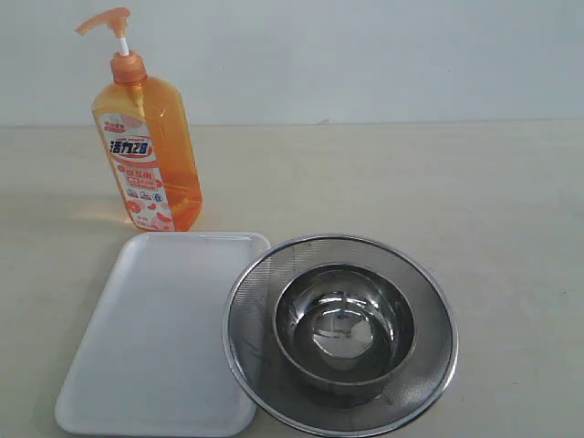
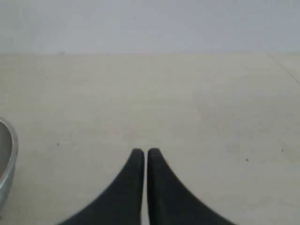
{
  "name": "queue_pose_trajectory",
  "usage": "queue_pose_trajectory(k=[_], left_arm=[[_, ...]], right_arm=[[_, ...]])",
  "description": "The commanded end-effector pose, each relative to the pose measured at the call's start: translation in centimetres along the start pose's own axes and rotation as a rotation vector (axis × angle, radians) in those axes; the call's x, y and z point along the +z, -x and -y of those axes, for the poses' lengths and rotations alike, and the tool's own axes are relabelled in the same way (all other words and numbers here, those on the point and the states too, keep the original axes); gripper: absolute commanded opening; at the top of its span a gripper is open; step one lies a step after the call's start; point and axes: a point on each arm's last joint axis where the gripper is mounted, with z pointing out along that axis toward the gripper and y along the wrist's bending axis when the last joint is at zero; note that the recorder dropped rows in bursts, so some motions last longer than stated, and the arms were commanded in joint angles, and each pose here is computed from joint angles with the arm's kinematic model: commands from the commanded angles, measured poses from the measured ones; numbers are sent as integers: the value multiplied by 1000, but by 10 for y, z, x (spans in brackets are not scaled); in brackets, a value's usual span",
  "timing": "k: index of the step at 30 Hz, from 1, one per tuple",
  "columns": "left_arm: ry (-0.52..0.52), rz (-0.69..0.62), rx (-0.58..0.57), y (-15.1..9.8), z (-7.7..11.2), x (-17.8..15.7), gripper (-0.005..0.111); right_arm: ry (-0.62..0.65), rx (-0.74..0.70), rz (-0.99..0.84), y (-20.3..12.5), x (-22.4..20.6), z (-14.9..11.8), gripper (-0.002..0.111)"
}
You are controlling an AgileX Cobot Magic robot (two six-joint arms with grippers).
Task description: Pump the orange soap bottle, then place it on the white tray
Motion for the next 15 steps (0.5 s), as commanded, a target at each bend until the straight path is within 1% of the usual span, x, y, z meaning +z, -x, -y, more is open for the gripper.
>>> queue_pose_trajectory(k=[1,4,8,12,14,15], left_arm=[[-1,11,-19,0,0,0,5],[-1,11,-19,0,0,0,5],[-1,11,-19,0,0,0,5],[-1,11,-19,0,0,0,5],[-1,11,-19,0,0,0,5],[-1,11,-19,0,0,0,5]], right_arm=[[-5,-6,155,14,-1,0,0],[-5,-6,277,25,-4,0,0],[-6,-7,363,32,-6,0,0],[-5,4,496,43,-11,0,0],[-1,59,488,45,-12,1,0],[0,65,492,51,-15,1,0]])
